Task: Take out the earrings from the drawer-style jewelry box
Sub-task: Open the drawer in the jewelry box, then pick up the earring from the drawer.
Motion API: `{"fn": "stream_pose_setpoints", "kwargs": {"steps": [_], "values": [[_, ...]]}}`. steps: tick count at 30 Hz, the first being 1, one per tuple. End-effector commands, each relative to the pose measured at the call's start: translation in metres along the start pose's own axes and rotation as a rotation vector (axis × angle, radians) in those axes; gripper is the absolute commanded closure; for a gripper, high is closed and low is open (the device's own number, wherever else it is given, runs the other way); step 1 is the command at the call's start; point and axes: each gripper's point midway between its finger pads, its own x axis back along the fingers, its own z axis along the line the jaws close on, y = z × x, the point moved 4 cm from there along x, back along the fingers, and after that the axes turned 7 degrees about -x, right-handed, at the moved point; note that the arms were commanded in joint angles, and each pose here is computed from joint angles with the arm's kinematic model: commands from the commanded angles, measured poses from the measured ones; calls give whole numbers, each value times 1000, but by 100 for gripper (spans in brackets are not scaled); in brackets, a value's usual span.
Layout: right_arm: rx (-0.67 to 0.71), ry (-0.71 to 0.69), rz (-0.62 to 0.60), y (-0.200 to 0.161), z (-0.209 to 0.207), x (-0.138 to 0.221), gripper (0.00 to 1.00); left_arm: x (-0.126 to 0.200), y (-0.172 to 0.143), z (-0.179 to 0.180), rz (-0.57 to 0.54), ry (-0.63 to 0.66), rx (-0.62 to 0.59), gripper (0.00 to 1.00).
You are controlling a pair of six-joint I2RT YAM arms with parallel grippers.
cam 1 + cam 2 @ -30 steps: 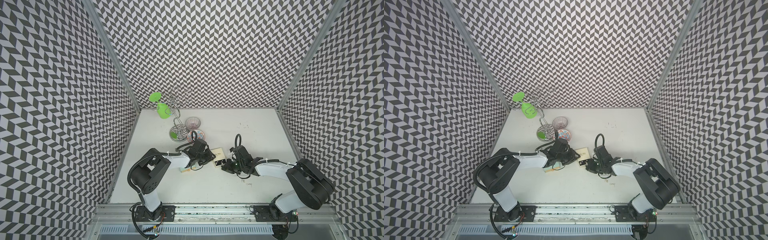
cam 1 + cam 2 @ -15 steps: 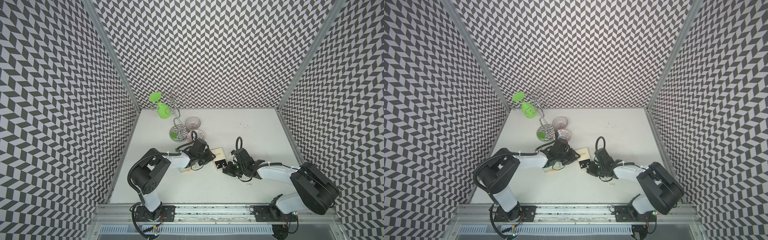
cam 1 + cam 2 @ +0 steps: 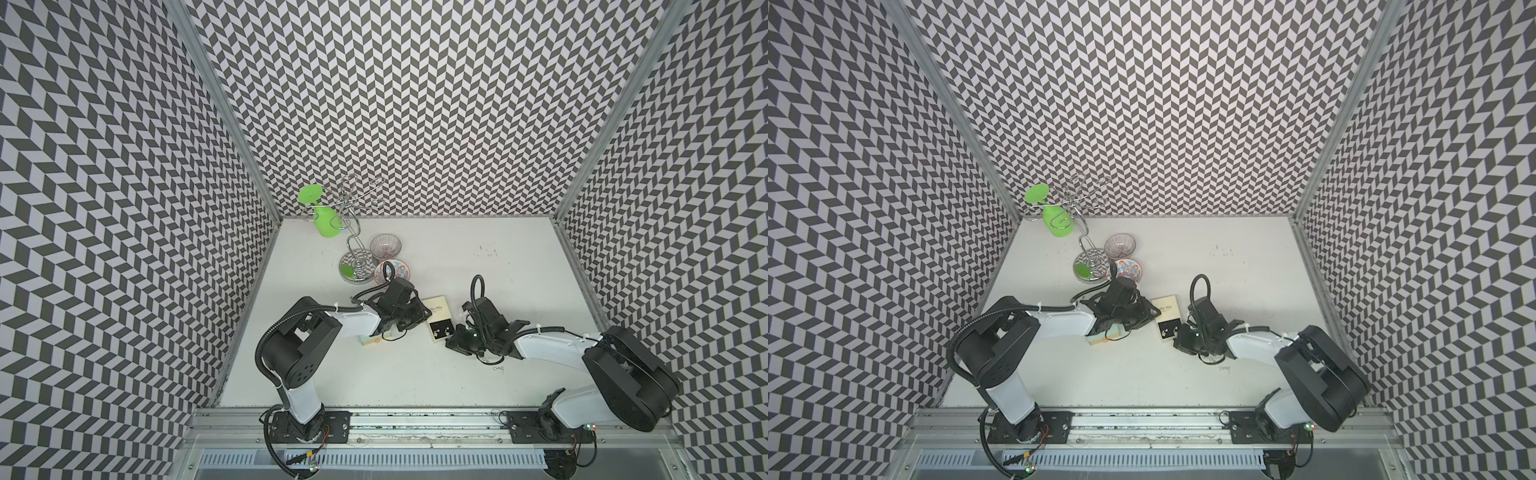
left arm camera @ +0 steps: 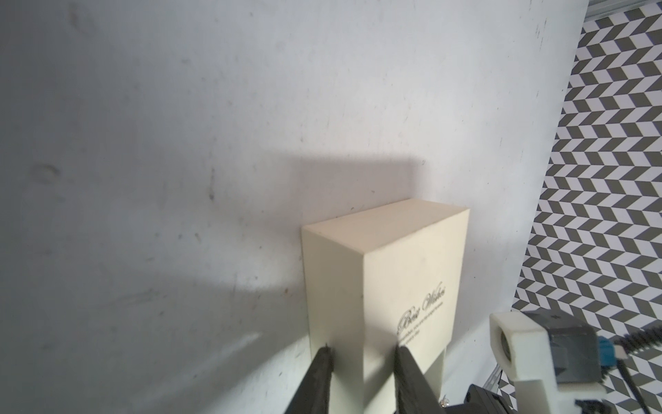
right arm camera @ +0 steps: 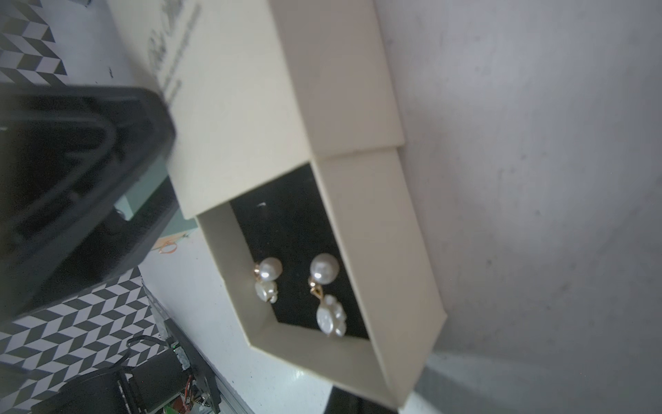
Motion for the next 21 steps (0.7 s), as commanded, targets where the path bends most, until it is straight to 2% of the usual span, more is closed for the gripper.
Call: {"fn": "stream_pose_setpoints", "kwargs": {"steps": [1,5,8,15,18,21], "values": [[-27,-66,15,-8,-11,4,95,-5,-11,32,14,123,35,69],[-1,-84,-34,-1,-1,19,72,-4,-10,27,16,102,23,69],[24,-100,-75,3,9,37,62,-2,-9,24,13,88,11,69],[137,-105,-227,14,54,84,66,2,-8,13,13,34,-20,69],[181,-135,-237,19,73,80,71,3,-8,10,14,11,-25,69],[163,-168,-210,22,80,66,76,4,-8,8,22,-7,-25,69]]}}
